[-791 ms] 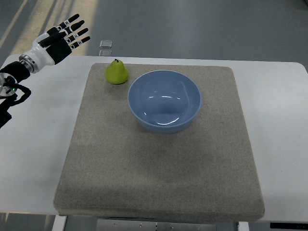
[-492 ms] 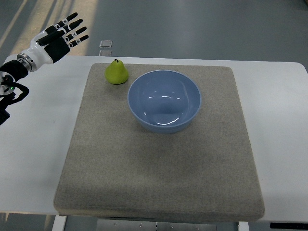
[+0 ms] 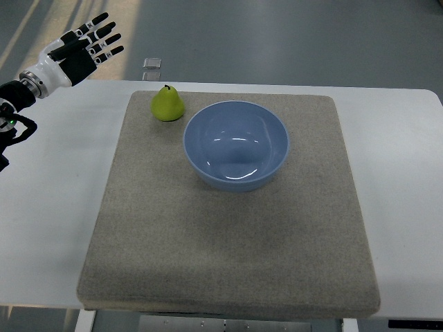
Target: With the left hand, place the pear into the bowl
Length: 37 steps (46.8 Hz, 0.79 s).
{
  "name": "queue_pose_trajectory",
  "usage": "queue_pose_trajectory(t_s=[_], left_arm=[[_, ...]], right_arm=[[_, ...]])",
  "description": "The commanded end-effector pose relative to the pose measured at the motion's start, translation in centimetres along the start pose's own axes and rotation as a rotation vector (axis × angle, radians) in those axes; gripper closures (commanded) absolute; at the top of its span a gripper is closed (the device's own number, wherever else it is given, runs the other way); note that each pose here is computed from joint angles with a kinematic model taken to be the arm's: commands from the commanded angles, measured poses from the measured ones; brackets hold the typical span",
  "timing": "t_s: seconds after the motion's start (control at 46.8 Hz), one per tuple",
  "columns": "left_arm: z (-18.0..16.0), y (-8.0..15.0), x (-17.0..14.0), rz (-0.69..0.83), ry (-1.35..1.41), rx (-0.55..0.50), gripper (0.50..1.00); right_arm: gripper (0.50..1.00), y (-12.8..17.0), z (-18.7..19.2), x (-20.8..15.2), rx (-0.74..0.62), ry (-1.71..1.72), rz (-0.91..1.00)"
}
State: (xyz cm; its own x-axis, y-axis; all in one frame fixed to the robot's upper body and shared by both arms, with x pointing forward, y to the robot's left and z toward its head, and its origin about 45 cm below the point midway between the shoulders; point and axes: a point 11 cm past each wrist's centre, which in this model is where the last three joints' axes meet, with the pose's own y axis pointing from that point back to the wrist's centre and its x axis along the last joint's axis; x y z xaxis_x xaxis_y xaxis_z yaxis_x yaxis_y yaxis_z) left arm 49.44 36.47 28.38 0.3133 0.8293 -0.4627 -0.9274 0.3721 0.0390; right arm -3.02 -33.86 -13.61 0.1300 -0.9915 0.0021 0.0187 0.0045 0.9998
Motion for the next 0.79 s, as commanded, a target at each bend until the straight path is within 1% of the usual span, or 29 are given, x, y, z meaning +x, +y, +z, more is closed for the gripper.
queue_pose_trajectory(t_s=[0.0,0.171,0.278,0.321,0.449,0.492,0.62,0.77], left_arm=[[0.7,-0.3,-0.3,-0.005,-0.027,-0.005,0.504],[1.4,-0.4,-0.2,0.002,-0.105,-0.015,0.506],[1.6,-0.6,-0.6,-0.006,-0.206,0.014,0.504],[1.7,-0.7,-0.7,-0.011,-0.264,0.038,0.504],[0.7,-1.0,-1.0,-0.031,-0.48,0.168,0.506],[0.7,-1.2,-1.2,-0.038,-0.541,0.194,0.504],[1.1,-1.6,-1.9,-0.072,-0.695,0.218,0.506],[1.2,-2.1,-2.7,-0.123,-0.925,0.292,0.506]], right_arm=[[0.574,0.0,0.0,0.0,0.0,0.0,0.0],[0.574,0.0,0.0,0.0,0.0,0.0,0.0],[0.574,0.0,0.0,0.0,0.0,0.0,0.0],[0.576,0.0,0.0,0.0,0.0,0.0,0.0],[0.574,0.0,0.0,0.0,0.0,0.0,0.0],[0.574,0.0,0.0,0.0,0.0,0.0,0.0],[0.576,0.0,0.0,0.0,0.0,0.0,0.0],[0.574,0.0,0.0,0.0,0.0,0.0,0.0]])
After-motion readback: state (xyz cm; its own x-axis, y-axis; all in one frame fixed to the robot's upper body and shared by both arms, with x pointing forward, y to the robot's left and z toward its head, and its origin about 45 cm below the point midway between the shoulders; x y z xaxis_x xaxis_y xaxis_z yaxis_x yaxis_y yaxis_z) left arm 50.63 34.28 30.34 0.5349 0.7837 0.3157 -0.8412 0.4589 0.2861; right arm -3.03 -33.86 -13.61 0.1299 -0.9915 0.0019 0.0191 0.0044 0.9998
